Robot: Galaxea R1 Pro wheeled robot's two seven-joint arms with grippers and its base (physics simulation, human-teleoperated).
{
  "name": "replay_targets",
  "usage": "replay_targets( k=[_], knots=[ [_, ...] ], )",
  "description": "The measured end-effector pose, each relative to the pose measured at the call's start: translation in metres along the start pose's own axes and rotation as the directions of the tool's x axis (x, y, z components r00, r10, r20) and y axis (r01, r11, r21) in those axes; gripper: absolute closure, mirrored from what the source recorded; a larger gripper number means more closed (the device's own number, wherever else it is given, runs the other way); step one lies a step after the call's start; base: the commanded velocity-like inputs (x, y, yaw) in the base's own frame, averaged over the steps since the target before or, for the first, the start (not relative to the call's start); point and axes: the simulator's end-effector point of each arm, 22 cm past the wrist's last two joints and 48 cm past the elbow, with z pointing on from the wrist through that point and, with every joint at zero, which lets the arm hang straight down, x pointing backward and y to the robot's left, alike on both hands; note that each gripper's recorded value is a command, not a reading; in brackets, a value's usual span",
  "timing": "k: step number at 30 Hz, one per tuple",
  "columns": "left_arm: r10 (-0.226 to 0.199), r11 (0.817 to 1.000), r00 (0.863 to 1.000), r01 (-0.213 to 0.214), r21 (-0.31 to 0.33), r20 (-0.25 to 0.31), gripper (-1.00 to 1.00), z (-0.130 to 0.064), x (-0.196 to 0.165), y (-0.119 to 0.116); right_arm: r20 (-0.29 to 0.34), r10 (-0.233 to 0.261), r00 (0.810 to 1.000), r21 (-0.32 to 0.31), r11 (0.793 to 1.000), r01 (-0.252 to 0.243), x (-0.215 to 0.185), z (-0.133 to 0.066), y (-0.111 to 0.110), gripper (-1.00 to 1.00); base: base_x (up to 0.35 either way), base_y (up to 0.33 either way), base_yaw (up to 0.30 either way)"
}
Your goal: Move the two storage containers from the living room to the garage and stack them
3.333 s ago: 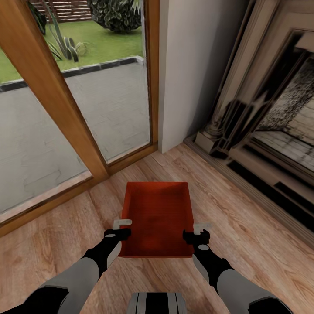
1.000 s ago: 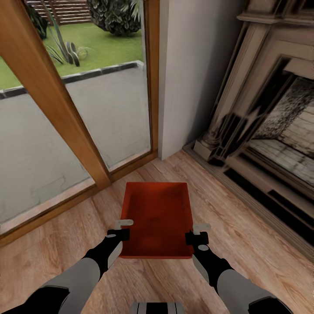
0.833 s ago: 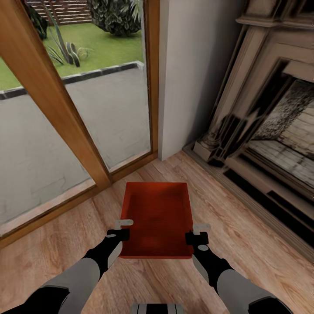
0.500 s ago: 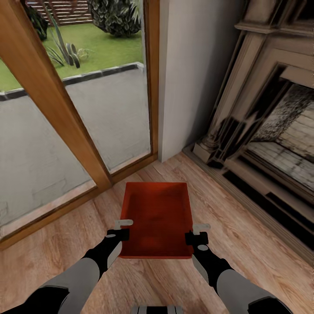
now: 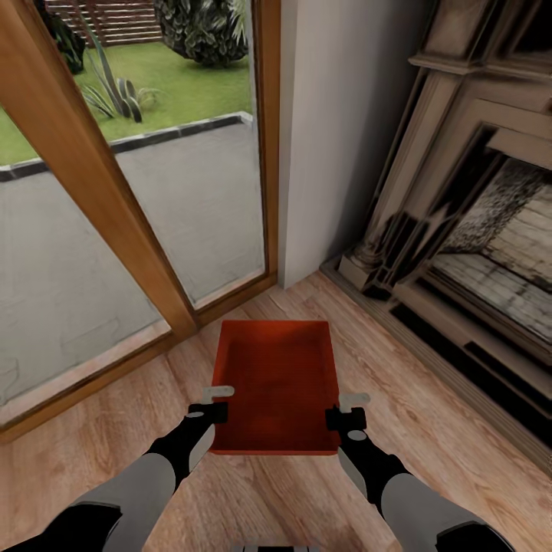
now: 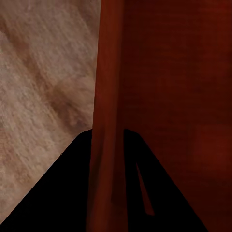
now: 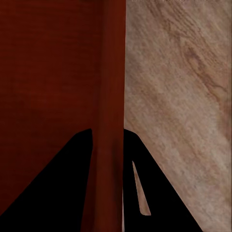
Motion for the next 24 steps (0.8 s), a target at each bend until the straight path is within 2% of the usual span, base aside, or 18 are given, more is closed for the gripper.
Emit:
replay_targets(
  k=[24],
  knots=[
    [0.001,1.000,1.000,-0.001,0.000,0.000,1.00,-0.040,-0.024,0.002,-0.001,0.002,1.000,0.000,1.000,-0.002,-0.029,-0.035,-0.006,1.00,0.000,0.000,0.000]
  ],
)
